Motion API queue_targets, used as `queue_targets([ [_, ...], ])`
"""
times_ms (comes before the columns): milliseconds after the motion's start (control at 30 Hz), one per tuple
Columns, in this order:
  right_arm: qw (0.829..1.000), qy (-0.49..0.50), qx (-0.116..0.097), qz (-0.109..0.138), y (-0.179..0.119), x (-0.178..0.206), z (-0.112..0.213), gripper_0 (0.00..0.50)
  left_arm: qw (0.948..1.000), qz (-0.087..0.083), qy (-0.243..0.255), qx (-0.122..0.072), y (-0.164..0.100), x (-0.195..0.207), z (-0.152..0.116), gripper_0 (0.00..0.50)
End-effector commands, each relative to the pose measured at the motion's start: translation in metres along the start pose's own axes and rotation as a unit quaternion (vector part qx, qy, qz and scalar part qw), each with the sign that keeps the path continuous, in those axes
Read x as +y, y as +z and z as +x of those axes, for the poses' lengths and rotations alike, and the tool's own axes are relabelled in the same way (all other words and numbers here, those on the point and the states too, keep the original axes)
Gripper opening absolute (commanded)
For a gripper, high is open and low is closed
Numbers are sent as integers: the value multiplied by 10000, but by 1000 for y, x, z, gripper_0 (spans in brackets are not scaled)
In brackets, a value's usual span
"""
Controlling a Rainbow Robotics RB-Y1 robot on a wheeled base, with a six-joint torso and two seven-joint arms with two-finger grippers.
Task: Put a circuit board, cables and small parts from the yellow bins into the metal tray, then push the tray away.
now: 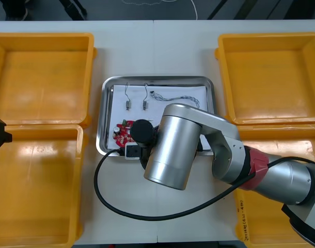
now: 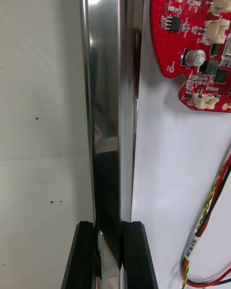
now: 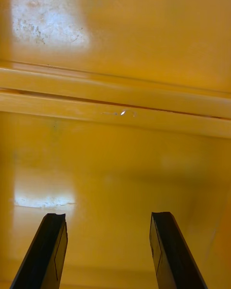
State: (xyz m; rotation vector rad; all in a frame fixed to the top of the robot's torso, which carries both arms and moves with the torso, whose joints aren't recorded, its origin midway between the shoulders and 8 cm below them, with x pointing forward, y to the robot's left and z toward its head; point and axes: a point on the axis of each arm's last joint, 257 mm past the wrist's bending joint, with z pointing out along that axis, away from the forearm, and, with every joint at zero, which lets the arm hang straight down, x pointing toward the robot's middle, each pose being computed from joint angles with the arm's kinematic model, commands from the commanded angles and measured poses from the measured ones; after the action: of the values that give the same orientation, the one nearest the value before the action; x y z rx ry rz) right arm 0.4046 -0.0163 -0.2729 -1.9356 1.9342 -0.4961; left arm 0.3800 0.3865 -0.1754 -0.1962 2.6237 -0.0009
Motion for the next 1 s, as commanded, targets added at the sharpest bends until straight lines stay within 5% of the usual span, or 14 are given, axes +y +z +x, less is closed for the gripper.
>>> queue_targets([
  [33, 9997, -108, -1, 240, -9, -42, 1, 0, 9986, -245, 473, -1, -8, 21, 0, 500],
  [1000, 9983, -79, -242, 516, 3, -112, -30, 0, 9986, -245, 473, -1, -8, 21, 0, 500],
])
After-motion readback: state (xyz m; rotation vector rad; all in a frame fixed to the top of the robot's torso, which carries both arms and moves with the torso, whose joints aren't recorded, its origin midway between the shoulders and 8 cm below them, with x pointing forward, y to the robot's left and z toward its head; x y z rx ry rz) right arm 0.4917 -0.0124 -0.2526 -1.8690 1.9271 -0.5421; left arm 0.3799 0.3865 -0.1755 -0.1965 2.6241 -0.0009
